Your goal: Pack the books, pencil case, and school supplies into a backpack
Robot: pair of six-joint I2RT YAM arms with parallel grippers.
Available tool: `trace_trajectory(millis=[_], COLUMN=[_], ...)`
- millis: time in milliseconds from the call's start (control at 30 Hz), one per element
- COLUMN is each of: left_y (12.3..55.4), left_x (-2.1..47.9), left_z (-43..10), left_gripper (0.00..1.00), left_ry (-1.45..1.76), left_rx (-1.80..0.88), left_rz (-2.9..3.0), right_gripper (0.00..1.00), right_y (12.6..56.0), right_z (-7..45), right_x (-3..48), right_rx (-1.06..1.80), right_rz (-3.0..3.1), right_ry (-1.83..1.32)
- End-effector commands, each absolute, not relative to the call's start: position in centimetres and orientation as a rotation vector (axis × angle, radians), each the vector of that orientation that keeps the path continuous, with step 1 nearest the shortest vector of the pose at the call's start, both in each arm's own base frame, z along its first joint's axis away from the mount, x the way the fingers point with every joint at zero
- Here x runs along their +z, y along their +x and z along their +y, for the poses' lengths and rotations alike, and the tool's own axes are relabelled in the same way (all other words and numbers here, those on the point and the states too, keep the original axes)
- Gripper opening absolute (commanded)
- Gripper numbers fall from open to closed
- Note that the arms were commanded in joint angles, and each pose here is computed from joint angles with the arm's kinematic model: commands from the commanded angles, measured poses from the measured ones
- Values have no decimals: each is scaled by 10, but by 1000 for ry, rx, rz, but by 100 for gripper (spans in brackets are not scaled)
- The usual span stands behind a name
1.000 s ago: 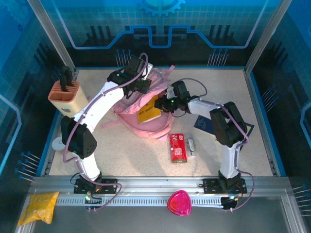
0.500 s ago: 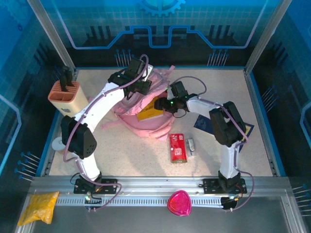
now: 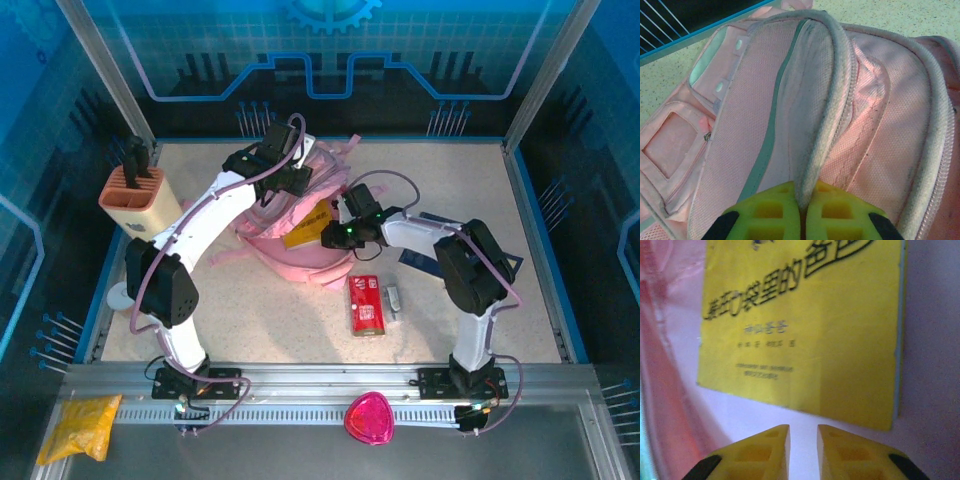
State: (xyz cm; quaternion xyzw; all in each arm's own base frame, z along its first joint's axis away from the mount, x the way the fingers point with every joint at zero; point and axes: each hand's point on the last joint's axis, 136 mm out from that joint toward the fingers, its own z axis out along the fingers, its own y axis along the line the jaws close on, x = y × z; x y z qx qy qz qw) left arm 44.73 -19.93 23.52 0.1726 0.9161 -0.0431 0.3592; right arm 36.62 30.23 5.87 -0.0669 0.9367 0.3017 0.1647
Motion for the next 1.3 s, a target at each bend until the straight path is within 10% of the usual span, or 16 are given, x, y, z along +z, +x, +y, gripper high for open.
trace_trajectory(millis=[0,433,1000,1267], left_y=[458,460,427,398], left_x=[287,287,180,181], left_z=[-203,-189,-183,-222], left_gripper=[0,0,1,46], left_ry=[401,368,243,233], left_rx=[-177,-152,-215,-405], left_rz=[2210,2216,2462,2488], right_gripper=[17,17,64,81], right_y=[394,435,324,305], right_z=[312,325,214,160], right_x=[64,100,136,125], right_rx=[837,860,793,746], right_rz=[2572,2326,2378,2497], right_ry=[-175,-138,-196,-4])
